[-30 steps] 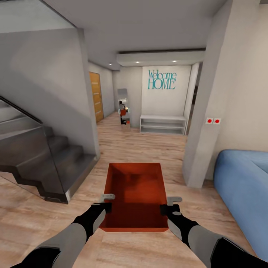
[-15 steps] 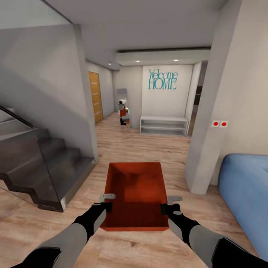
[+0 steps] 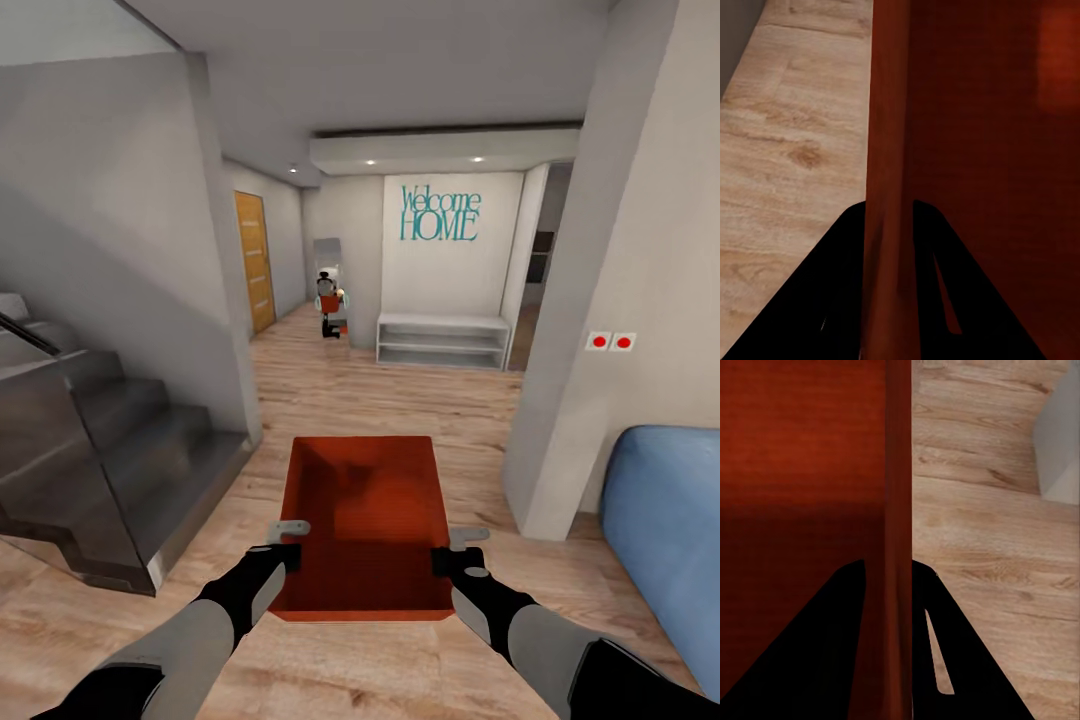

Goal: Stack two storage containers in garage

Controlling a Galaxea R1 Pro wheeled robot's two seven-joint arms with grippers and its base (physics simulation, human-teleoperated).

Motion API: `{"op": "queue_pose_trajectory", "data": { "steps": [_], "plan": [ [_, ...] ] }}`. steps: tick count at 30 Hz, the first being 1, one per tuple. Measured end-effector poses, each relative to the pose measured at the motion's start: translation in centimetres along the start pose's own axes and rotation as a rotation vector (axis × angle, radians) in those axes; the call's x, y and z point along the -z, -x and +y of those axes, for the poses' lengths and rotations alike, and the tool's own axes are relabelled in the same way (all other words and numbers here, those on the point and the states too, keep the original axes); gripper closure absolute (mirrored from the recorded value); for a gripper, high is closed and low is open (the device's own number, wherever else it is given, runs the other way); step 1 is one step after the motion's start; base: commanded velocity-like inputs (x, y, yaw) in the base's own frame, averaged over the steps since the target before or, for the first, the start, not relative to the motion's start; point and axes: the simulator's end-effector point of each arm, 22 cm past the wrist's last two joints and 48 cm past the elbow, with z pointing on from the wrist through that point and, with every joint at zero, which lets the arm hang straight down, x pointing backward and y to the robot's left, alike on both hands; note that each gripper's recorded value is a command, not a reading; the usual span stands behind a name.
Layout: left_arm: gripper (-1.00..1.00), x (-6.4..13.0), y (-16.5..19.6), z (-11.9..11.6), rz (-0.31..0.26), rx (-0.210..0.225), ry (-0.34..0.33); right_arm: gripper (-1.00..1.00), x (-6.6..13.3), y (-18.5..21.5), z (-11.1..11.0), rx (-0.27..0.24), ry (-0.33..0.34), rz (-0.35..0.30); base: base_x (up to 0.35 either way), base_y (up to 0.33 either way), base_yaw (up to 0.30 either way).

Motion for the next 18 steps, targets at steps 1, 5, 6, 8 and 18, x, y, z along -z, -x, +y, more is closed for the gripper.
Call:
{"op": "queue_pose_trajectory", "data": {
  "steps": [1, 5, 6, 8, 18],
  "plan": [
    [1.0, 0.0, 0.0, 0.0, 0.0, 0.0, 0.0, 1.0, 0.0, 0.0, 0.0, 0.0, 0.0, 0.0, 0.323, 0.0, 0.0],
    [1.0, 0.0, 0.0, 0.0, 0.0, 0.0, 0.0, 1.0, 0.0, 0.0, 0.0, 0.0, 0.0, 0.0, 0.323, 0.0, 0.0],
    [1.0, 0.0, 0.0, 0.01, 0.0, 0.0, 0.0, 1.0, 0.0, 0.01, 0.01, 0.0, 0.0, 0.0, 0.323, 0.0, 0.0],
    [1.0, 0.0, 0.0, 0.02, 0.0, 0.0, 0.0, 1.0, 0.0, 0.0, 0.02, 0.0, 0.0, 0.0, 0.323, 0.0, 0.0],
    [1.0, 0.0, 0.0, 0.0, 0.0, 0.0, 0.0, 1.0, 0.0, 0.01, 0.0, 0.0, 0.0, 0.0, 0.323, 0.0, 0.0]
  ]
}}
